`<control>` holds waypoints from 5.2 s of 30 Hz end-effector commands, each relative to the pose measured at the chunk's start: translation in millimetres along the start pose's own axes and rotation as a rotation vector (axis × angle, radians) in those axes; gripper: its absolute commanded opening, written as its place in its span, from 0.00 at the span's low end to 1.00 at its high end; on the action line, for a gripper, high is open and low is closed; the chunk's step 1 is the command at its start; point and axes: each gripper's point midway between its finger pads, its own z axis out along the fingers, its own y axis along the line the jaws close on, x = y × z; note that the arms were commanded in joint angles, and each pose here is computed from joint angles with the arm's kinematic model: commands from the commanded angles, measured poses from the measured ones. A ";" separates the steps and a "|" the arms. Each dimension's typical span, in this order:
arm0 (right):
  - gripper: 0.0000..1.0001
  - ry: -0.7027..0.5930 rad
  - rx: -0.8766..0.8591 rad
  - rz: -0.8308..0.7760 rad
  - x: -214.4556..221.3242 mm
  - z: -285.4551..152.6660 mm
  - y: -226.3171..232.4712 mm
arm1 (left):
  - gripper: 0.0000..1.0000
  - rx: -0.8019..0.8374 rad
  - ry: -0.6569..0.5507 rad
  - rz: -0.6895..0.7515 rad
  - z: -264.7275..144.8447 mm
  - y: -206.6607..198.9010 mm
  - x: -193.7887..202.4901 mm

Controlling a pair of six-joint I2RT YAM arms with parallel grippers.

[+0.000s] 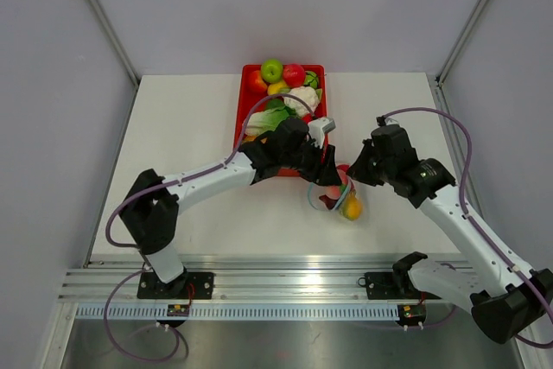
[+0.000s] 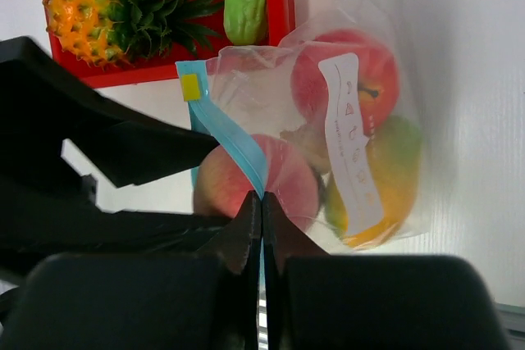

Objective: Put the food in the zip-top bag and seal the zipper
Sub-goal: Place the fake fruit in the zipper food storage bag, then adjust the zipper food storage bag at the center of the board, then zip the zipper food storage bag at the center of the board.

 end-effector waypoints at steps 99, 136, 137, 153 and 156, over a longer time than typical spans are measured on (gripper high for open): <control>0.64 0.155 -0.243 -0.204 21.5 -10.1 38.9 | 0.00 -0.283 -0.169 -0.470 -14.9 22.9 -18.4; 0.00 0.100 -0.159 -0.395 17.0 24.4 13.6 | 0.90 -0.119 -0.239 -0.263 -53.1 -1.5 -26.2; 0.00 0.093 -0.203 -0.411 17.0 22.5 20.7 | 0.91 -0.118 -0.244 -0.216 -63.5 0.0 -28.7; 0.00 -0.072 -0.569 -0.727 34.7 -31.1 46.0 | 0.86 0.054 -0.199 0.190 -104.4 37.6 -22.6; 0.00 -0.030 -0.606 -0.750 41.6 -38.5 48.6 | 0.86 0.059 -0.188 0.262 -102.5 40.9 -17.8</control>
